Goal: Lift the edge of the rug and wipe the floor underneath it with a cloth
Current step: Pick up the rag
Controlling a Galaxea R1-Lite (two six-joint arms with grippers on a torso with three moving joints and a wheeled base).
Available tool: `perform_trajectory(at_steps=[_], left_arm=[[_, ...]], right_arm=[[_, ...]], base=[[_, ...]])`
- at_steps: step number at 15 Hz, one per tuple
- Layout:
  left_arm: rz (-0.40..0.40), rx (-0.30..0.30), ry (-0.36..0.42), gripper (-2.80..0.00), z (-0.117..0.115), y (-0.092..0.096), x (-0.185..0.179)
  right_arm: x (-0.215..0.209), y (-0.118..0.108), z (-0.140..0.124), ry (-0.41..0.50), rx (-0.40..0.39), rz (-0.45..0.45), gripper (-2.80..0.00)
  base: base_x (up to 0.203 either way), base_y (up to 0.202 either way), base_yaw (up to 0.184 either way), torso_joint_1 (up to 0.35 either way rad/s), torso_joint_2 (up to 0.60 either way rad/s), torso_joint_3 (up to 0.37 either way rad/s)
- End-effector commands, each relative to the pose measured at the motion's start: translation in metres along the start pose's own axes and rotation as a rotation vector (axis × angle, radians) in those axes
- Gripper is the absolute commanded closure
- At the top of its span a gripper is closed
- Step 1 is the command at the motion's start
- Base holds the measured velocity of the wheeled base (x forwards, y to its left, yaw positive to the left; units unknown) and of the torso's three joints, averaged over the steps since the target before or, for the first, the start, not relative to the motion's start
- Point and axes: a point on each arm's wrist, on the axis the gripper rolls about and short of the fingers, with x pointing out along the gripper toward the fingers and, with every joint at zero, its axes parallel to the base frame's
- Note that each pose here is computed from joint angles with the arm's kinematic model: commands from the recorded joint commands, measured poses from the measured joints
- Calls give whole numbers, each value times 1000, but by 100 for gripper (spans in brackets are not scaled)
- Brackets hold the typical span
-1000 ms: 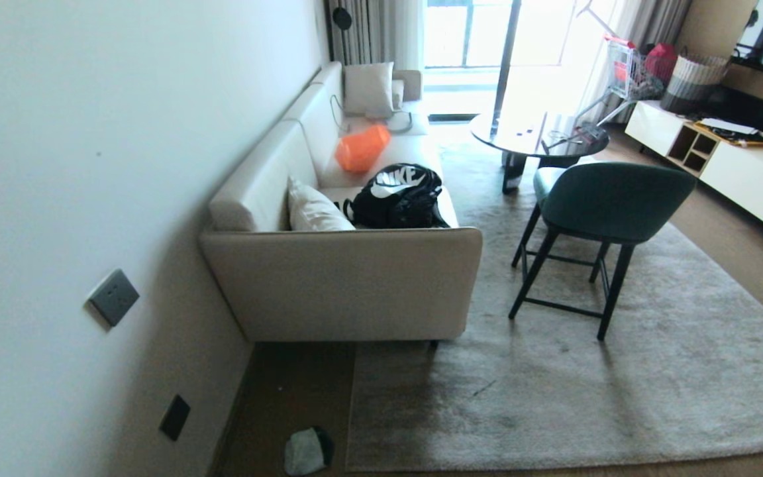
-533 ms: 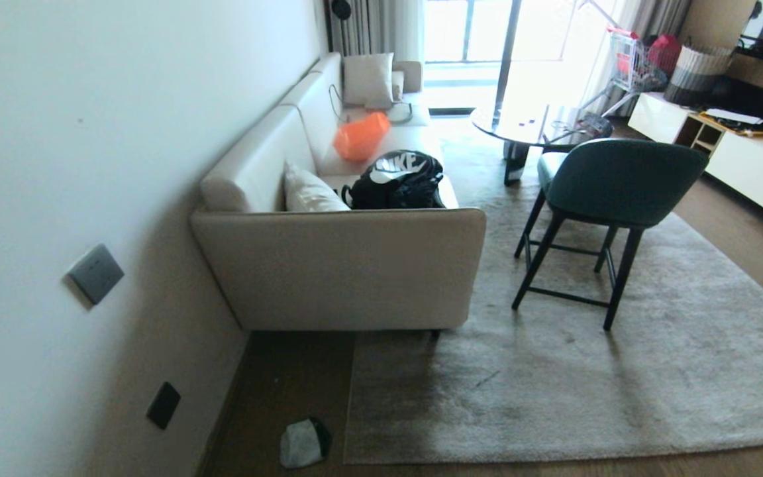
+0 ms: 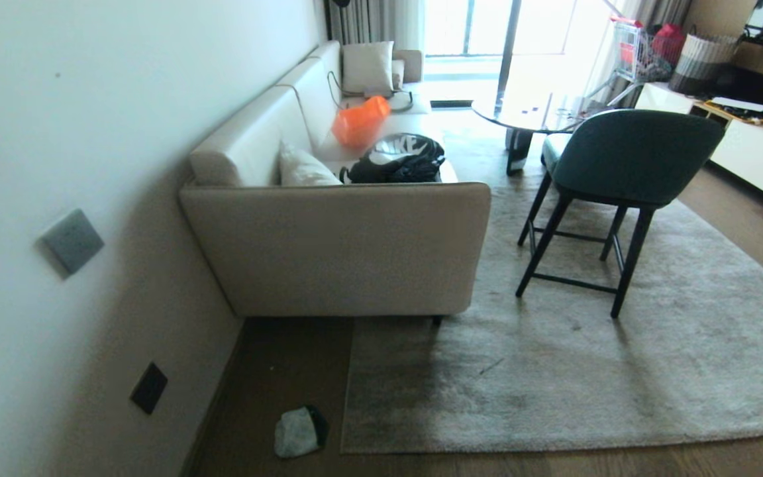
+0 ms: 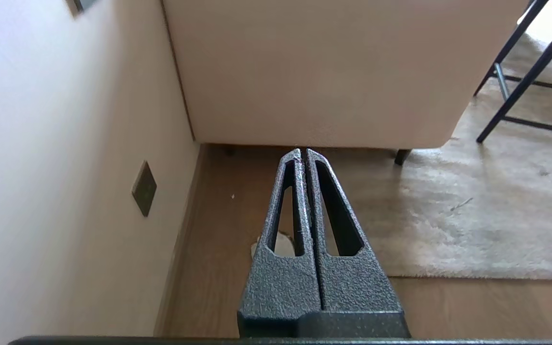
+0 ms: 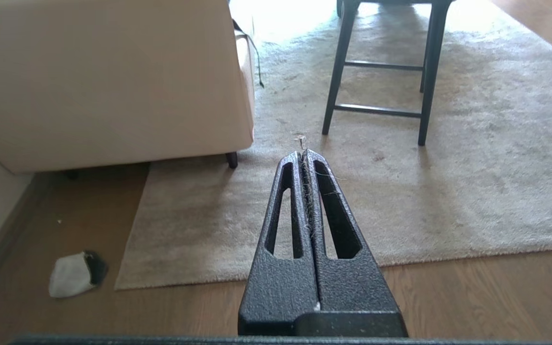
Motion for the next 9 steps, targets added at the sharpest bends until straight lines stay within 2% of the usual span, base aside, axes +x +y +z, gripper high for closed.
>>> perform_trajectory(at_steps=[1, 9], left_arm=[[0, -1, 0, 0, 0, 0, 0], [0, -1, -1, 0, 0, 0, 0]], right_arm=[[0, 0, 0, 1, 0, 0, 0], [0, 0, 0, 1, 0, 0, 0]], base=[[0, 0, 0, -66, 465, 391], [0, 0, 0, -17, 421, 403]])
